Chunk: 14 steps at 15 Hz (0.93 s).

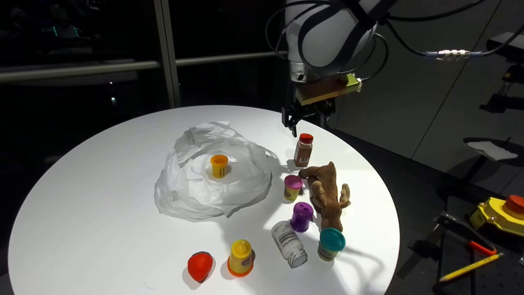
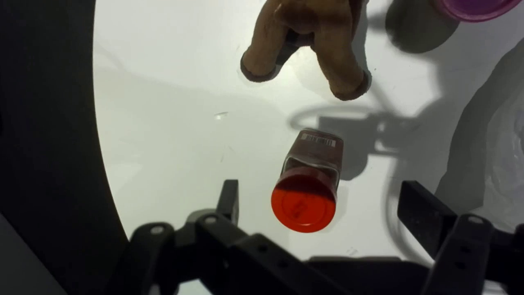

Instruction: Put all the objects in the plastic bag

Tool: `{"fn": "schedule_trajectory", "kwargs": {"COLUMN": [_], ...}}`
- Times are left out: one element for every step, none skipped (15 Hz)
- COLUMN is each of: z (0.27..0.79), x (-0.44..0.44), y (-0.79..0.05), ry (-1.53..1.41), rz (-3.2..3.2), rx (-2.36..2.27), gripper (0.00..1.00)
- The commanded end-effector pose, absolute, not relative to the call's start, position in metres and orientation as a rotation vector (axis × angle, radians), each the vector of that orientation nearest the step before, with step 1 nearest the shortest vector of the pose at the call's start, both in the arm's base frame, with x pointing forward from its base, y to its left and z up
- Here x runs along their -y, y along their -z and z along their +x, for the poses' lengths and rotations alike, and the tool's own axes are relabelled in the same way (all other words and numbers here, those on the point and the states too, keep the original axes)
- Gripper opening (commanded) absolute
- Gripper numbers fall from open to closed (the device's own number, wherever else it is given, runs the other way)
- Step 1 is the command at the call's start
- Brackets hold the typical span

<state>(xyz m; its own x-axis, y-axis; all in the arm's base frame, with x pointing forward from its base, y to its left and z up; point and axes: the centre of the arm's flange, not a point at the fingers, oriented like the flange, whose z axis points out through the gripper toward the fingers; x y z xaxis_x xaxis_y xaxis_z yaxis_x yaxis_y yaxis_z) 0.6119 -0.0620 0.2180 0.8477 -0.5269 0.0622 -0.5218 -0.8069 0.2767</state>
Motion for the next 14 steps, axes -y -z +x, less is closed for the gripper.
{"fn": "schedule_trajectory", "kwargs": {"z": [0.606,0.607,0.608,0.609,0.61,0.612,0.613,0.615,0.616,0.617,0.617,0.616,0.615,0.614], "x": [0.069,0.074,0.077,0.081,0.084,0.086,0.088,0.091,0.093,0.095,0.096,0.097,0.097,0.098], "y": [-0.218,-0.215,-0.213,-0.212,-0.211,-0.21,-0.209,-0.208,-0.207,-0.205,-0.202,-0.2,-0.198,-0.196], "ry": [-0.016,-0.027,-0.045,-0.064,-0.085,-0.108,-0.129,-0.151,-0.164,-0.163,-0.157,-0.143,-0.136,-0.123], "rz": [2.707,2.684,2.662,2.639,2.622,2.61,2.605,2.595,2.59,2.586,2.585,2.586,2.586,2.591], "rx": [1.071,1.14,1.206,1.271,1.337,1.4,1.438,1.466,1.485,1.504,1.515,1.515,1.515,1.507], "gripper": [1.0,1.0,1.0,1.0,1.0,1.0,1.0,1.0,1.0,1.0,1.0,1.0,1.0,1.0]}}
